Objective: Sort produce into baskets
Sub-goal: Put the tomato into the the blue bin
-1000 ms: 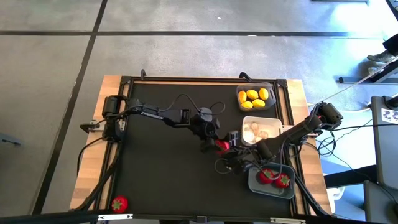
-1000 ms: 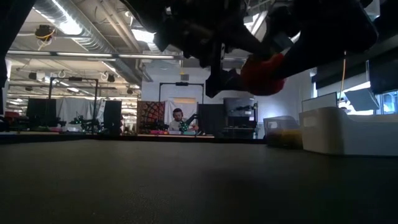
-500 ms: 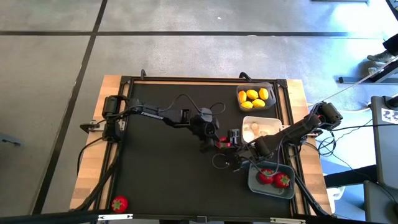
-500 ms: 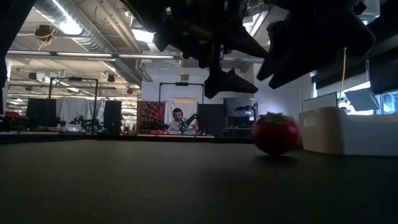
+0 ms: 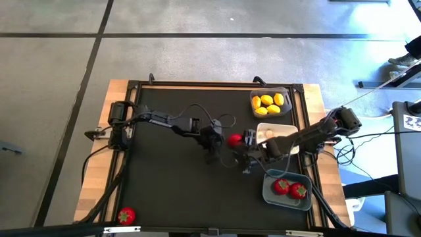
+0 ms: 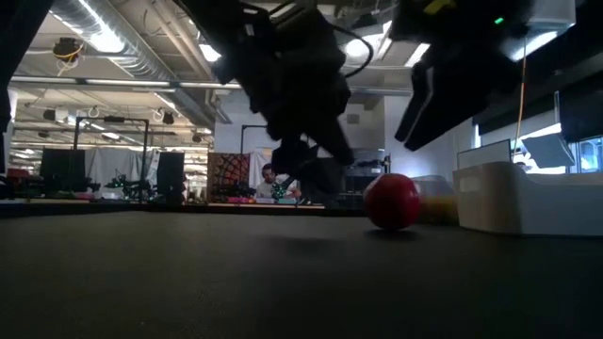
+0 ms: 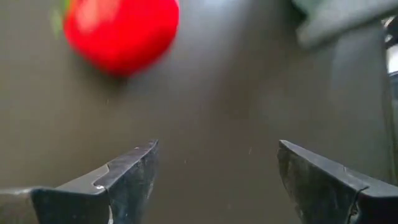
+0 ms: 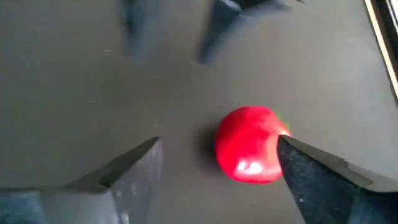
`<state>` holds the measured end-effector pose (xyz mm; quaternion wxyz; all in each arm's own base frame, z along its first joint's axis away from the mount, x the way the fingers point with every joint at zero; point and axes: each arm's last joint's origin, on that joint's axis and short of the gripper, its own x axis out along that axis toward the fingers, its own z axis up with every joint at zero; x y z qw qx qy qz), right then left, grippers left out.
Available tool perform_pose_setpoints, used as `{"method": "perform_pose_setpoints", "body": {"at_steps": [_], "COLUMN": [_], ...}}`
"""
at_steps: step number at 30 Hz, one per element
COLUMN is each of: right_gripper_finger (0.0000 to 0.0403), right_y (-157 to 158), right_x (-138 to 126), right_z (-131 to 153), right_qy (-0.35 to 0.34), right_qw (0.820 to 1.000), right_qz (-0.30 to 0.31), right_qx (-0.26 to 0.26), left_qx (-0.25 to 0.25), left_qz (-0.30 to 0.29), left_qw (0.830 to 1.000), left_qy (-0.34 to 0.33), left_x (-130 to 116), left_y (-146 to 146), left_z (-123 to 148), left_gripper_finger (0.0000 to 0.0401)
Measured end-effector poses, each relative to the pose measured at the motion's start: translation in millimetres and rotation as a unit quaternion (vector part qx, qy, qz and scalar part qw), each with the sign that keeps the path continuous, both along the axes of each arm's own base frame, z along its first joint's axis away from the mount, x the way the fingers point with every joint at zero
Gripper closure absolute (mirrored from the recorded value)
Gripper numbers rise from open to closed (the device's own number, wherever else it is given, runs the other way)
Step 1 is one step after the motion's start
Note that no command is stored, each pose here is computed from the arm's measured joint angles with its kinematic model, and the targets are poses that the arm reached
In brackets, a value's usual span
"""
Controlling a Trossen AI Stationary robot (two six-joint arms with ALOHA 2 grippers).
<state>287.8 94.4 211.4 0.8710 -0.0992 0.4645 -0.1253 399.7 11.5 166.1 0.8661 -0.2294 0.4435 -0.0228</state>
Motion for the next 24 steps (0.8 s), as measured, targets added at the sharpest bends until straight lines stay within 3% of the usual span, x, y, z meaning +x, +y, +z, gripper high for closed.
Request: {"method": "perform_pose_setpoints", "body": {"at_steps": [7,12,19,24], "right_gripper_finger": [0.0045,0.0041,0.0040,0.0040], "right_y": [-40.5,-68.7,-91.2,-94.9], "right_x": [11.2,14.1,16.0,16.3], "right_z": [-1.2,-1.9,-2.9,-2.8], "right_qy": [0.012,0.014,0.024,0.020], "right_qw": [0.997,0.992,0.983,0.980], "right_qz": [-0.050,-0.101,-0.111,-0.122], "right_qx": [0.054,0.071,0.145,0.155], "left_qx": [0.002,0.017,0.017,0.017], "left_qz": [-0.005,0.006,0.005,0.002], "left_qw": [0.999,0.998,0.998,0.998], "left_qy": [0.049,0.066,0.066,0.063], "left_x": [-17.5,-28.4,-30.5,-30.3], "left_y": [-6.7,-6.6,-7.2,-8.4], "left_z": [-24.0,-37.2,-39.6,-40.1], "left_gripper_finger": [0.0083,0.0083,0.0083,0.0083]}}
